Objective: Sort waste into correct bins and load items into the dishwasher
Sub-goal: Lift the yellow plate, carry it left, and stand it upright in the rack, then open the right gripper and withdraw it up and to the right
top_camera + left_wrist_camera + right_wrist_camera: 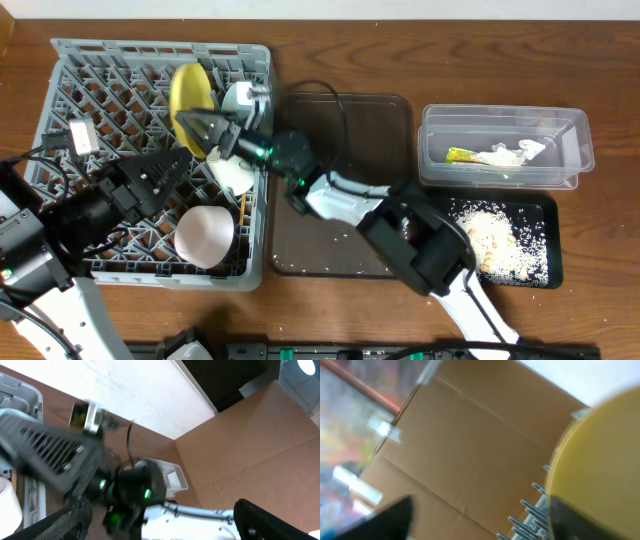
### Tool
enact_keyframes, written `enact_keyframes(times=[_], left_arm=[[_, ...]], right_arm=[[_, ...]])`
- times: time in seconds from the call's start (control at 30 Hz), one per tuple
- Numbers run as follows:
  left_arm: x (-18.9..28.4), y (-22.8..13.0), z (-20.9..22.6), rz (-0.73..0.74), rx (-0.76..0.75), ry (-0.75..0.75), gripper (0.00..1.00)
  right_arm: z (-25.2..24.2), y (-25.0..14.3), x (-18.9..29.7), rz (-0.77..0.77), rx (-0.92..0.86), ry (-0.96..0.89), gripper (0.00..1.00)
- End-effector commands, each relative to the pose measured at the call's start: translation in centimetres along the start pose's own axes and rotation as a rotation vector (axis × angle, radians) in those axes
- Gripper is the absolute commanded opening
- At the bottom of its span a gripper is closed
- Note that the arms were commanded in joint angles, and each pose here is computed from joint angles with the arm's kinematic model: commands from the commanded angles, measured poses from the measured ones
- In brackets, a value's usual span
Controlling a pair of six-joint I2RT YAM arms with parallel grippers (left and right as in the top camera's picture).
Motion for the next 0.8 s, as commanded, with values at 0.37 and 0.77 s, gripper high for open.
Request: enact_keyframes(times=[0.37,0.77], left_arm=[[0.1,0.0,-0.2,-0.001,-0.011,-0.004,0.91],[0.1,0.0,-0.2,-0.001,-0.011,-0.004,0.91]], right_arm=[[2.0,15.9,7.1,0.380,0.356,-0.466,0.99],[6.9,22.9,24.2,0.761,0.477,-1.039,0.99]])
Point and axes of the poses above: each gripper's point midway between its finger pads, its own x axis back along the fingers, its own z axis along the line the jaws close on, y = z × x, the point moved 10 cm from there along x, back along the fingers, and after that the axes turned 15 degrees about x, right-handed, at the moved point
